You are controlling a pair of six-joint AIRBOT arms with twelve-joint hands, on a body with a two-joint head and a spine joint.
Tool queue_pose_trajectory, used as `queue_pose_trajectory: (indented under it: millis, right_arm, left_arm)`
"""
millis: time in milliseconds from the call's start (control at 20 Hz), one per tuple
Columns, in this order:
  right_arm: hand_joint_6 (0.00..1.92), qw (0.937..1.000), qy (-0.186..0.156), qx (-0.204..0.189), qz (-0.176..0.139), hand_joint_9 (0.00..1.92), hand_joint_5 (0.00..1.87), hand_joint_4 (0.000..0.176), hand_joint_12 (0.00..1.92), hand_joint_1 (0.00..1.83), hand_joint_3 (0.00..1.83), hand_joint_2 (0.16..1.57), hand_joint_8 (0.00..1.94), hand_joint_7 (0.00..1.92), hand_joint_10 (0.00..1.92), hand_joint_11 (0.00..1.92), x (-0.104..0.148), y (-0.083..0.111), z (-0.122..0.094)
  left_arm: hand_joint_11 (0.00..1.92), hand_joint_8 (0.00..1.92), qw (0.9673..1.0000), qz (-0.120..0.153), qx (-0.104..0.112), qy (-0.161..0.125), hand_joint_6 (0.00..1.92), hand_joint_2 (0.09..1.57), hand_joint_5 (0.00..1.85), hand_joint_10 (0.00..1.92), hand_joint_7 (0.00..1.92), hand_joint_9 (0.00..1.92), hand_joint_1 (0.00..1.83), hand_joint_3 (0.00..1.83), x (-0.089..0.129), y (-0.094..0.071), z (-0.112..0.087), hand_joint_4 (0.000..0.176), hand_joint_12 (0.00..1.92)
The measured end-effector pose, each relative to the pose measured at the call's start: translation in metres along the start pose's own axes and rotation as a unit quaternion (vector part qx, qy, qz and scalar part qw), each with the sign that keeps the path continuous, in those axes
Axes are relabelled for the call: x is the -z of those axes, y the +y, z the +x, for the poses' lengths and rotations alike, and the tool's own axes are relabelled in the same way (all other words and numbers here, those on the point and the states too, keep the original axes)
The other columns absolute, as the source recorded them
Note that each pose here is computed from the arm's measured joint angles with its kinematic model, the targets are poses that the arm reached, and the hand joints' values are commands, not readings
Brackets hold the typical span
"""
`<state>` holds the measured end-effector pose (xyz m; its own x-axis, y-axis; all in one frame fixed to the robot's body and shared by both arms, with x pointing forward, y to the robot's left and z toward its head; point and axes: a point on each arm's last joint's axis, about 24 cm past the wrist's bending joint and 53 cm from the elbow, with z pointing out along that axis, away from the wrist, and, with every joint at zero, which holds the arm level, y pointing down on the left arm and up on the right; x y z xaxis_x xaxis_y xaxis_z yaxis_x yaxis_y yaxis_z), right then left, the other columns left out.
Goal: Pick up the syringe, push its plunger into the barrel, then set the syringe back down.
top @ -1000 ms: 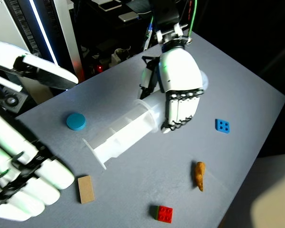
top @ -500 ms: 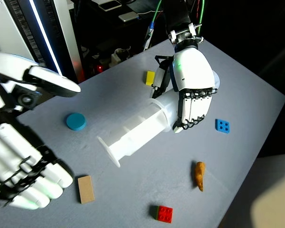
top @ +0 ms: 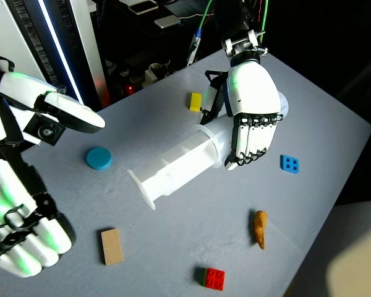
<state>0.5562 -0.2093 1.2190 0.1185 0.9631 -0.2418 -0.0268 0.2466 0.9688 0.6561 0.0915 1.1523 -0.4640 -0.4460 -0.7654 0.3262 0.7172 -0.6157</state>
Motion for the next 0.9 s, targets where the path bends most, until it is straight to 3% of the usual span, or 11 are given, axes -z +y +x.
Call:
queue_pose_trajectory:
  millis: [150, 300, 400, 500, 700, 900]
  right_arm:
    - [0.00, 0.9999, -0.006, 0.007, 0.009, 0.16, 0.16, 0.000, 0.54, 0.11, 0.00, 1.09, 0.00, 0.17, 0.00, 0.00, 0.006, -0.007, -0.001]
    - [0.00, 0.9999, -0.003, 0.004, 0.013, 0.16, 0.16, 0.000, 0.52, 0.15, 0.00, 1.09, 0.00, 0.17, 0.00, 0.00, 0.006, -0.011, 0.003]
    - [0.00, 0.9988, 0.008, -0.047, 0.013, 0.17, 0.16, 0.000, 0.53, 0.12, 0.00, 1.09, 0.00, 0.17, 0.00, 0.00, 0.005, -0.013, 0.027]
    - [0.00, 0.9963, 0.022, -0.078, 0.031, 0.17, 0.17, 0.000, 0.51, 0.15, 0.00, 1.09, 0.00, 0.17, 0.00, 0.00, 0.011, -0.023, 0.048]
    - [0.00, 0.9948, -0.009, -0.097, 0.028, 0.15, 0.17, 0.000, 0.49, 0.15, 0.00, 1.09, 0.00, 0.16, 0.00, 0.00, 0.003, -0.024, 0.046]
    - [0.00, 0.9940, -0.006, -0.102, 0.040, 0.14, 0.16, 0.000, 0.47, 0.15, 0.00, 1.09, 0.00, 0.16, 0.00, 0.00, 0.004, -0.030, 0.051]
  left_arm:
    - [0.78, 1.32, 1.0000, 0.003, 0.000, -0.005, 0.87, 1.16, 0.93, 1.39, 0.78, 0.83, 1.36, 0.00, 0.000, 0.000, -0.004, 0.000, 1.34]
    - [0.77, 1.33, 1.0000, 0.003, -0.001, -0.004, 0.85, 1.17, 0.94, 1.41, 0.77, 0.81, 1.36, 0.00, 0.000, 0.000, -0.004, 0.000, 1.37]
    - [0.79, 1.25, 1.0000, 0.003, -0.001, -0.004, 0.80, 1.15, 0.98, 1.35, 0.82, 0.86, 1.37, 0.00, 0.000, 0.000, -0.004, 0.000, 1.31]
    - [0.81, 1.31, 1.0000, 0.004, -0.001, -0.004, 0.83, 1.16, 0.94, 1.40, 0.78, 0.84, 1.36, 0.00, 0.000, 0.000, -0.003, 0.000, 1.32]
    - [0.73, 1.34, 1.0000, 0.005, -0.003, -0.007, 0.85, 1.17, 0.91, 1.42, 0.79, 0.81, 1.36, 0.00, 0.000, -0.001, -0.005, 0.000, 1.33]
    - [0.78, 1.30, 1.0000, 0.005, -0.004, -0.007, 0.89, 1.16, 0.88, 1.38, 0.82, 0.84, 1.36, 0.00, 0.000, -0.001, -0.006, 0.000, 1.31]
